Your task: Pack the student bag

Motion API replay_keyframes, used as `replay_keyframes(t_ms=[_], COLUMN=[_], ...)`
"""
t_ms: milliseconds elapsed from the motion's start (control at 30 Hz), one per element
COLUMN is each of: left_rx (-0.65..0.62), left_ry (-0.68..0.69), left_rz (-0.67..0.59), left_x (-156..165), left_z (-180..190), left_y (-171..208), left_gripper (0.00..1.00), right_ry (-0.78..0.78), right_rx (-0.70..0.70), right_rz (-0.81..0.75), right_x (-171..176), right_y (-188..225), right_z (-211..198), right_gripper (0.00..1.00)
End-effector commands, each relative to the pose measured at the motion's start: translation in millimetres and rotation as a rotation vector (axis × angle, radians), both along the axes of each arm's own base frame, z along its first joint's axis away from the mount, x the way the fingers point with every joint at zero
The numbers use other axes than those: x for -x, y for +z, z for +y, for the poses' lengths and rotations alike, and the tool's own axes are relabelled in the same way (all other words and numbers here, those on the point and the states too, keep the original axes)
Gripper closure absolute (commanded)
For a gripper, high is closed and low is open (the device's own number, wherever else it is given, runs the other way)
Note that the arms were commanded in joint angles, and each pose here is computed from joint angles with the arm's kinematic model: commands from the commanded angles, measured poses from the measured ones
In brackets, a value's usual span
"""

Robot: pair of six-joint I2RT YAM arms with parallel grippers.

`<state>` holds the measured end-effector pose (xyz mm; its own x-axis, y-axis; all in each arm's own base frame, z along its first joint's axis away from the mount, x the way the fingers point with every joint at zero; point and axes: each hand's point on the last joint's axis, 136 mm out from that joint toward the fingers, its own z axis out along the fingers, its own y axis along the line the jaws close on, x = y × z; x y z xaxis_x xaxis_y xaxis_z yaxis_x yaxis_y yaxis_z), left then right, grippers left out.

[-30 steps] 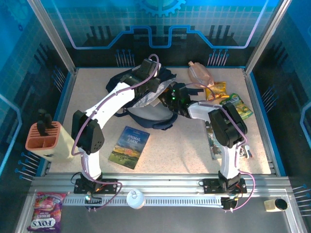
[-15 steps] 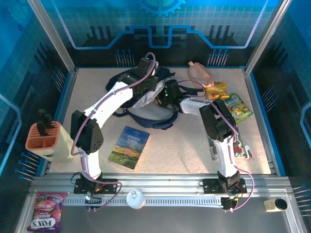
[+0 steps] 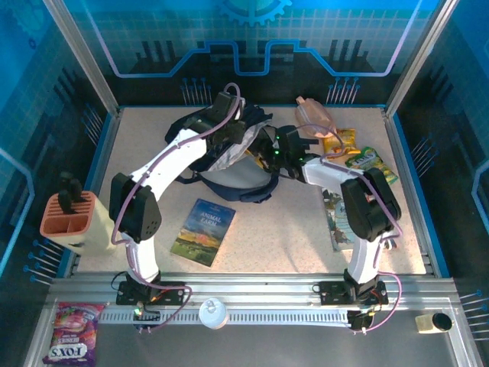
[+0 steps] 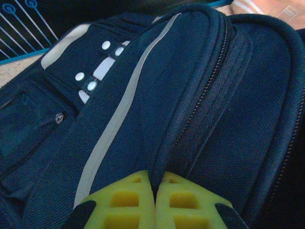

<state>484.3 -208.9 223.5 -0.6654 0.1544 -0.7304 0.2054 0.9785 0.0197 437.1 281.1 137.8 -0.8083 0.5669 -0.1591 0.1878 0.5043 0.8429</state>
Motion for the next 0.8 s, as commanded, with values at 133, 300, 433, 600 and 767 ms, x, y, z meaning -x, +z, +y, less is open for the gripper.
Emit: replay_keyframes(t_ms=[133, 300, 433, 600, 767], left_rx=[0.078, 0.147, 0.272, 0.394, 0.437], left_ry=[0.132, 0.090, 0.089, 0.147, 0.239], left_rz=[-0.042, 0.071, 0.174, 0.188, 0.141], left_x=[0, 12, 27, 41, 49], left_z=[39, 28, 21, 39, 83], left_y=[3, -31, -46, -42, -33], left_gripper=[1.00, 0.72, 0.48, 0.24, 0.07], right_ry=[-0.013, -0.017, 0.070, 0.240, 0.460], right_rx=[0.276, 0.529, 0.748, 0.918, 0.999], right_rz=[-0.117, -0.129, -0.119, -0.136, -0.219], right_x=[36, 66, 88, 109, 134], right_y=[2, -9, -15, -22, -29], right_z=[-73, -116, -124, -100, -39], right_gripper=[0.35, 0.28, 0.19, 0.09, 0.05])
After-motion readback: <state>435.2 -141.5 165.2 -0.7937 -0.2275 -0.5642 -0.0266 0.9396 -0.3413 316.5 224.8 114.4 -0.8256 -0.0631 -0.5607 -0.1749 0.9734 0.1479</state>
